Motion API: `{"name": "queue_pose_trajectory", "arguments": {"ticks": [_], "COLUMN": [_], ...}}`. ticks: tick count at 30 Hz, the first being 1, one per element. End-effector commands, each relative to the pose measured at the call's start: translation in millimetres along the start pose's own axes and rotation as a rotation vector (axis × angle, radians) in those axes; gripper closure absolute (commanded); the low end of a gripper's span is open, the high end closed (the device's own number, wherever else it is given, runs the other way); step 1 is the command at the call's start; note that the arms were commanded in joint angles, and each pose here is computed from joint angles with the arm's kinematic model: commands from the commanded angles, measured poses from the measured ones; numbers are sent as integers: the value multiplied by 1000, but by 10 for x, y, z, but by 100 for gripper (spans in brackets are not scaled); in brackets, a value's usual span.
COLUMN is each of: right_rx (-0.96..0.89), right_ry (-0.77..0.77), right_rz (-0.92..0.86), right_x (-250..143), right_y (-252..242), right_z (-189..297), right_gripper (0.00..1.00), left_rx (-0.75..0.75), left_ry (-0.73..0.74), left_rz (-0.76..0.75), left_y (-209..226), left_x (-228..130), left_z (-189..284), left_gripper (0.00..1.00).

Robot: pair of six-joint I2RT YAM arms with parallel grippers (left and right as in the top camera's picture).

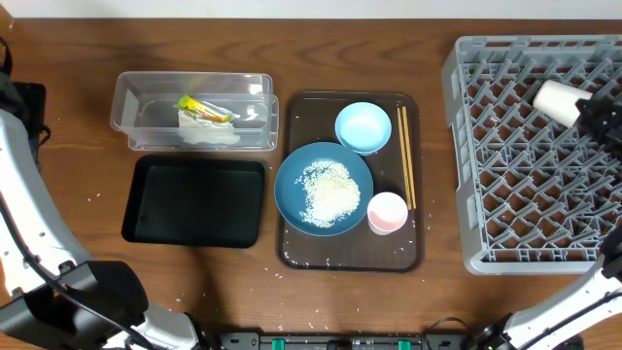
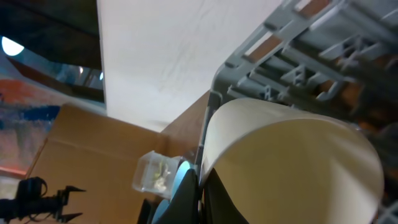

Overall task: Sort waste into correct bins and load items into the dishwasher rack
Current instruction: 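Lift the white cup and carry it right over the dish rack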

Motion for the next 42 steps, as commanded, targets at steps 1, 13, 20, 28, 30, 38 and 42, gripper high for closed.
{"name": "queue_pose_trajectory", "arguments": {"ticks": [1, 13, 20, 28, 30, 38, 42], "right_rx": [6, 27, 43, -11, -13, -21, -104], "right_ry": [-45, -88, -47, -52, -52, -46, -63], "right_rz": [-11, 11, 66, 62, 65, 13, -36], "right_x": [118, 261, 209, 215, 204, 117, 93], "right_y": [-22, 7, 54, -45, -79, -305, -491], "right_z": [212, 424, 198, 164, 163, 131, 190], "right_gripper": [99, 99, 99, 99, 99, 99, 99], "left_rx": [22, 22, 22, 22, 22, 22, 22], "left_ry": [-11, -12, -11, -12, -11, -12, -11], "left_rz": [-16, -15, -16, -15, -16, -15, -16], "left_y": [29, 28, 29, 28, 29, 28, 28], "left_x": [19, 19, 19, 19, 19, 19, 18], "left_z": [-33, -33, -33, -33, -33, -33, -33], "left_gripper": [9, 8, 8, 8, 8, 8, 8]}}
Point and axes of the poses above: each gripper's point midway between its finger pads, its own z axis back along the fingers, its own y axis along the line the jaws close on, x = y × z, the point moved 2 cm from there along z, back along the fingers, and after that the axes turned 2 degrees about z, right-handed, at the moved point
